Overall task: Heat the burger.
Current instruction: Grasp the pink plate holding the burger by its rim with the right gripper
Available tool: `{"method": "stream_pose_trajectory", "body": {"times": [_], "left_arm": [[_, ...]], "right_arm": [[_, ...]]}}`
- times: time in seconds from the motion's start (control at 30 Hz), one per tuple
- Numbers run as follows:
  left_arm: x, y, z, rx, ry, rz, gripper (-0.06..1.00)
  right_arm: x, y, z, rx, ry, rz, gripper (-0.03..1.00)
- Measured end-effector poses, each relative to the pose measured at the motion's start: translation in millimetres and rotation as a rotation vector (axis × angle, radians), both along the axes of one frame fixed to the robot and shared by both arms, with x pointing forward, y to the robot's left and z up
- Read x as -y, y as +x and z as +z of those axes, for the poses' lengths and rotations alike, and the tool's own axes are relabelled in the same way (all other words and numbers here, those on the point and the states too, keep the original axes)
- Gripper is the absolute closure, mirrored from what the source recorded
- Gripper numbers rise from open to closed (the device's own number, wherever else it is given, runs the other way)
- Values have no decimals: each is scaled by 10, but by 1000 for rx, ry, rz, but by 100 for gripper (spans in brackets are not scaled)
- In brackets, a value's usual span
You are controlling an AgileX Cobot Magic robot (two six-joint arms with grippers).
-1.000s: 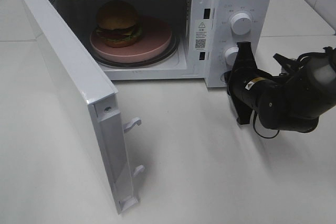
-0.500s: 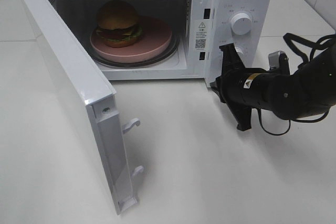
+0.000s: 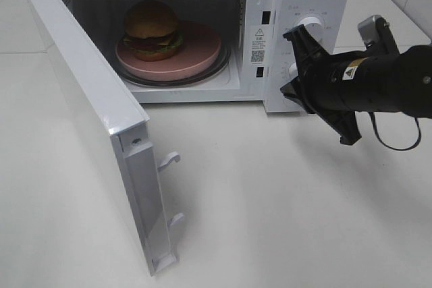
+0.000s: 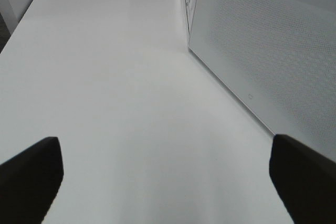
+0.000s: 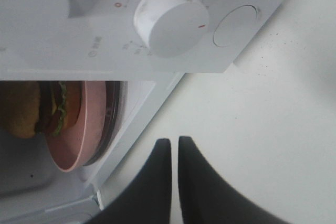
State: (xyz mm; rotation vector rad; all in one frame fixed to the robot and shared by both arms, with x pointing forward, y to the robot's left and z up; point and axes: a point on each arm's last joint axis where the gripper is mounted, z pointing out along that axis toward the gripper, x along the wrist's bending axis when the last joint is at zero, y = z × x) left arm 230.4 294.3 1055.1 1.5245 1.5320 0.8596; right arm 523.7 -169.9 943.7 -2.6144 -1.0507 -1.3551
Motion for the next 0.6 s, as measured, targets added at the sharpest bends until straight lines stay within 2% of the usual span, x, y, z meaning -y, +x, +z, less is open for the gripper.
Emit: {"method": "stream_pose_trajectory", "body": {"times": [0.07,0.13,0.17,0.27,0.33,0.43,0.5,0.6], "left_arm": [[0,0,0,0,0,0,-5],[0,0,0,0,0,0,-5],[0,0,0,0,0,0,-5],[0,0,0,0,0,0,-5],[0,0,0,0,0,0,-5],[0,0,0,0,0,0,-5],[0,0,0,0,0,0,-5],[0,0,0,0,0,0,-5]], "right_arm": [[27,-83,144,11,-82,80,96],[34,-107,179,14,-105,102,95],[49,-152,252,26,-151,150,95],[58,-178,288,31,-178,176,95],[92,-279,402,43,-279,281,95],[101,-304,434,52,-307,311,94],[141,-420,532,55,-403,420,94],[150,-445,551,53,-419,440,94]]}}
